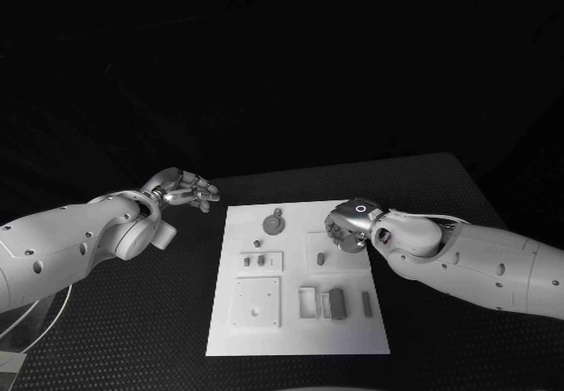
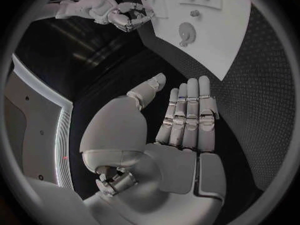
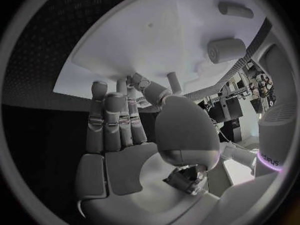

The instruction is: Assemble the parts on the task board

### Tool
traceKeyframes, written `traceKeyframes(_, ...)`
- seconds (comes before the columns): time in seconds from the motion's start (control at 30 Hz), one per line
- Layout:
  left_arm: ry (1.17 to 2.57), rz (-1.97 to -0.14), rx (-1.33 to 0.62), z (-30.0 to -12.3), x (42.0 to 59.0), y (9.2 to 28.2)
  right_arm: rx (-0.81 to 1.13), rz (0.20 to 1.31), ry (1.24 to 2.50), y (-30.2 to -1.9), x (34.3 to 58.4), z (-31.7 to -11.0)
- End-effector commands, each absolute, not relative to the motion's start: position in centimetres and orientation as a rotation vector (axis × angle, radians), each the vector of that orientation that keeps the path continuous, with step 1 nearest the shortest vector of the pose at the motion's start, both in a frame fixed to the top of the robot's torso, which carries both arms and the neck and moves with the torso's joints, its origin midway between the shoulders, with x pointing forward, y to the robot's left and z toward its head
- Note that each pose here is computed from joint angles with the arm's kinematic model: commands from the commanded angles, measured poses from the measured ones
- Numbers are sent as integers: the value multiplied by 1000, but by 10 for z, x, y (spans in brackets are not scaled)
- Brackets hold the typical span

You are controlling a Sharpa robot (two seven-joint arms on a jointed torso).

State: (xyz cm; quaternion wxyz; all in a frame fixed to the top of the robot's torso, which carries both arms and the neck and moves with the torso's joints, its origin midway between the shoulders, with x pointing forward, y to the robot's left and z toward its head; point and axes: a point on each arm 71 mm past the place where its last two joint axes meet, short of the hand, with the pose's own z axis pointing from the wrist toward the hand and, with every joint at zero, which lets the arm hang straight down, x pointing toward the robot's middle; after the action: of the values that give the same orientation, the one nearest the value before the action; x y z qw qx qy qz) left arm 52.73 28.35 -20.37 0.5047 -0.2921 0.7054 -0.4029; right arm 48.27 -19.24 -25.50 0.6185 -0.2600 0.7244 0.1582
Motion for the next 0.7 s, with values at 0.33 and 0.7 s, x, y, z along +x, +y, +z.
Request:
traceKeyframes(0.33, 1715, -976, -711, -204, 528, 285, -566, 371, 1654, -193, 491, -240)
traceKeyframes(0.7, 1712, -971, -713, -204, 528, 287, -539, 398, 1657, -191, 493, -226)
